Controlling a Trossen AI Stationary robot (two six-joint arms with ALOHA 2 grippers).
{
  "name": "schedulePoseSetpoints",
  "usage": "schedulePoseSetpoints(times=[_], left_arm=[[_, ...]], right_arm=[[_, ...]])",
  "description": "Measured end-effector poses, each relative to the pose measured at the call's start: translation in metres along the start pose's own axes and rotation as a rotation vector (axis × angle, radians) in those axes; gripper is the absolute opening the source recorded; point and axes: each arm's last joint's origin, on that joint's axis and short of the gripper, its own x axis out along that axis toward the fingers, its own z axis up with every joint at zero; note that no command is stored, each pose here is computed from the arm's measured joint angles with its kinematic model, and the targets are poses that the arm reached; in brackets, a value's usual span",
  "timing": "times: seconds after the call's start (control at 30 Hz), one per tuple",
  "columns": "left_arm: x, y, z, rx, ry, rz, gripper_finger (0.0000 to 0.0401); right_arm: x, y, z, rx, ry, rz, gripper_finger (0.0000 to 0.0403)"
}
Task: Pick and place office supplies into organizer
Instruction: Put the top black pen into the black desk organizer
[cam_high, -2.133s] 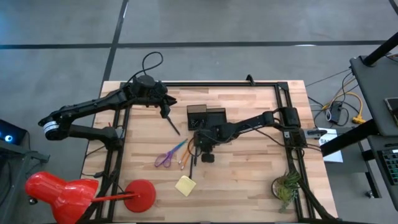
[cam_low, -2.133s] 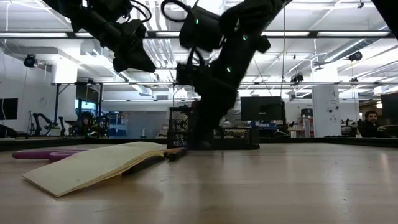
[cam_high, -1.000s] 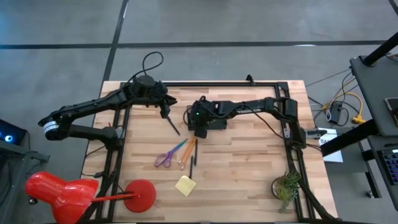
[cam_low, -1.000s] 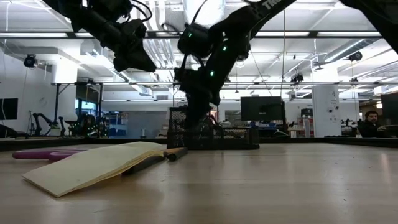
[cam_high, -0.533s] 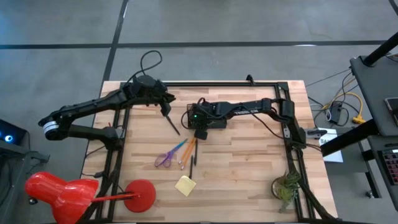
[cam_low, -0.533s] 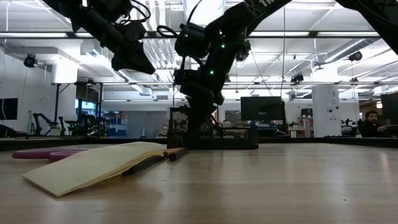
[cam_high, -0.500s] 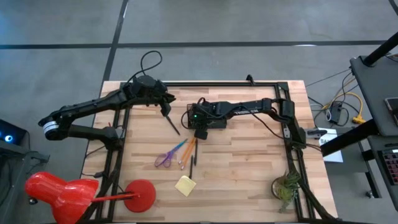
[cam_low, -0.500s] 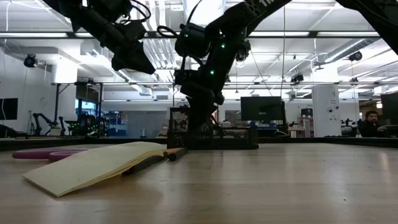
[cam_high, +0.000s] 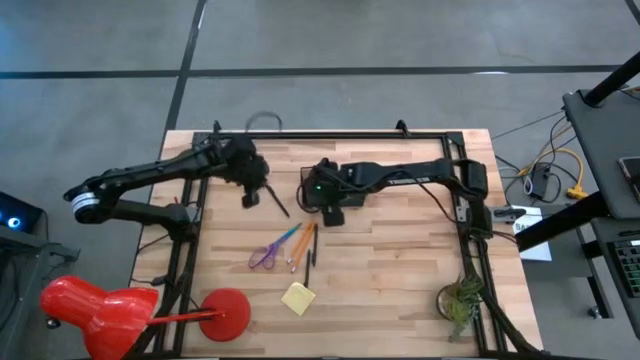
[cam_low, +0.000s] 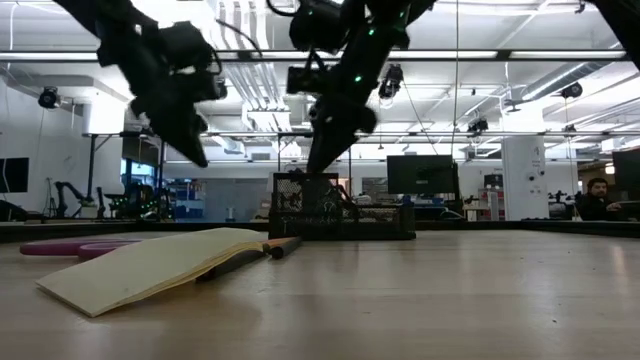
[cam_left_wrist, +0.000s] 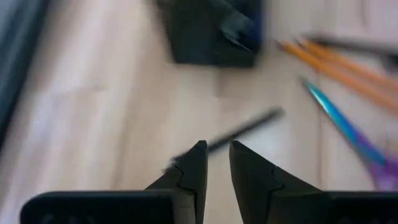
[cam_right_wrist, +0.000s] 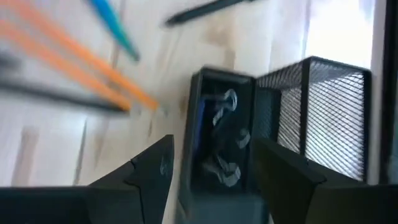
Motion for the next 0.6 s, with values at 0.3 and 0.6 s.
schedulePoseSetpoints(times=[0.3,0.6], left_arm=[[0.056,0.005,-0.014,0.250,0.081,-0.058,0.0052],[0.092,0.015,-0.011,0.428,0.255,-0.096,0.0052]], right_arm=[[-0.047,0.008,-0.019,-0.021,0.164,0.056,0.0203],[-0.061,0.017,-0.039,0.014,0.381,0.114,0.0203]])
